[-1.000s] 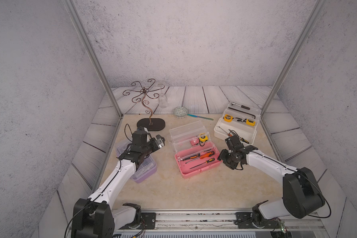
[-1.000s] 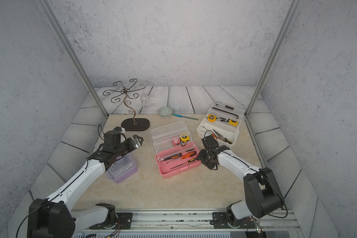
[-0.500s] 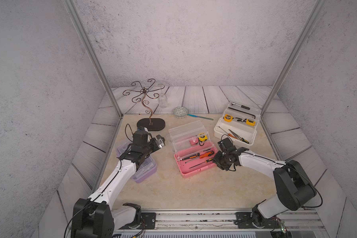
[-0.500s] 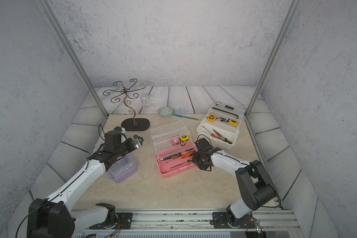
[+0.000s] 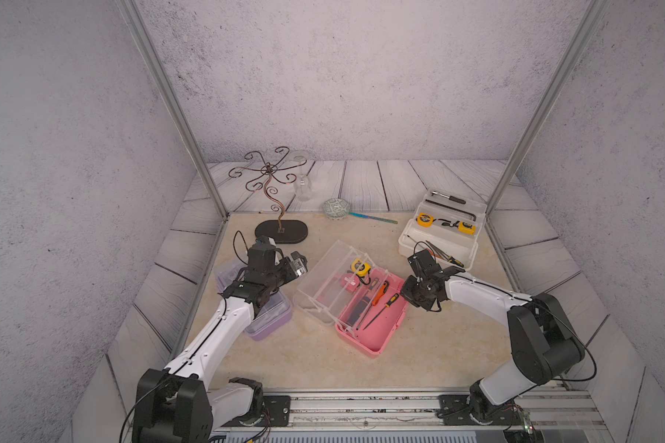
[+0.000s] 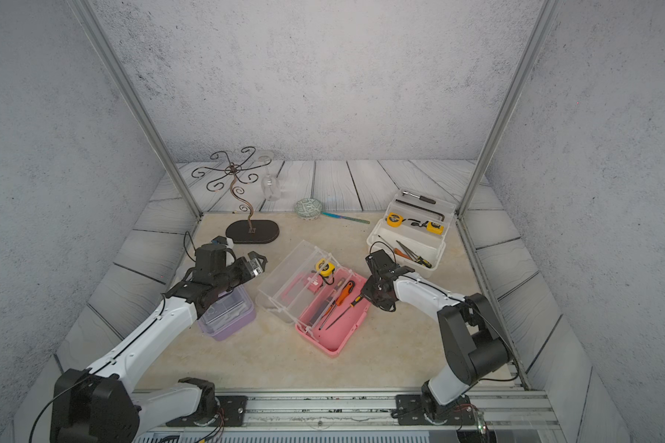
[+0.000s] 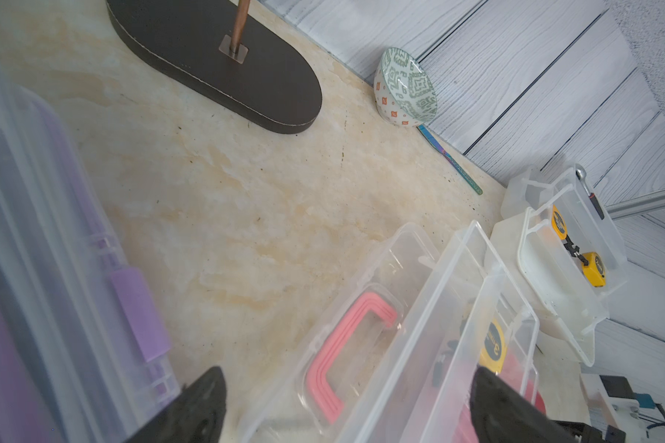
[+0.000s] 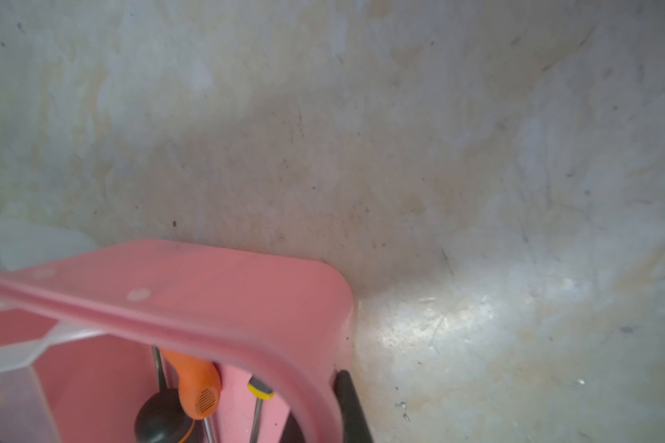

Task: Close toolboxes
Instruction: Move the toolbox to the center of the board.

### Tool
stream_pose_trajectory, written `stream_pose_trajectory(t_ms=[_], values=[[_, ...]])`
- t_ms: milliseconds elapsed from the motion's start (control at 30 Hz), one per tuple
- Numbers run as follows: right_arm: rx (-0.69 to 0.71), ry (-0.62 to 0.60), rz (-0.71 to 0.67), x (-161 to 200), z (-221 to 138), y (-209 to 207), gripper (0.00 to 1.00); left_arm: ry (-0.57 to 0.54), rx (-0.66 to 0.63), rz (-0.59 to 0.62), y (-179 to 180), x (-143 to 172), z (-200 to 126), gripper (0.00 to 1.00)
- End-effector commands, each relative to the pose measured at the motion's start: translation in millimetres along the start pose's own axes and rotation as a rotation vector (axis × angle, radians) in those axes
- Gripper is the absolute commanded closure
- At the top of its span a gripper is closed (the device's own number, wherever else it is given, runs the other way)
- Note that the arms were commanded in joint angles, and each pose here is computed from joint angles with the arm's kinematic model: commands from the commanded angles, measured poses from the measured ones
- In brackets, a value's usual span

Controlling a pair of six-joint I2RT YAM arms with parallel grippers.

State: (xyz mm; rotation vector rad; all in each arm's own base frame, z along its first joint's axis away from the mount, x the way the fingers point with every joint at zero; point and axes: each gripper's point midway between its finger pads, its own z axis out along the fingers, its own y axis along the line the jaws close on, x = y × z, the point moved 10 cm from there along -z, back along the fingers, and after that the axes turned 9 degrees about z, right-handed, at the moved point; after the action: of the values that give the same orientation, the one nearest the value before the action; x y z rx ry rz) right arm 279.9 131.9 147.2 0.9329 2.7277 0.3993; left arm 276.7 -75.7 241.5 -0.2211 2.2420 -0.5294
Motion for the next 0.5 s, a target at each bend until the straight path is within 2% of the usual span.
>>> stream_pose_trajectory(t_ms=[0,200,467], values=[[0.106,-0.037,-0.145,-13,0,-10,1.00,0.010,-0.012,0.014,0,2,1,0.00],[0.116,-0.046,-0.207,-29,-6,-34,1.00,0.026,-0.001,0.016,-1,2,3,0.00],[0.065,-0.009,-0.178,-49,-10,-67,1.00,0.107,0.008,0.078,-17,17,11,0.05]])
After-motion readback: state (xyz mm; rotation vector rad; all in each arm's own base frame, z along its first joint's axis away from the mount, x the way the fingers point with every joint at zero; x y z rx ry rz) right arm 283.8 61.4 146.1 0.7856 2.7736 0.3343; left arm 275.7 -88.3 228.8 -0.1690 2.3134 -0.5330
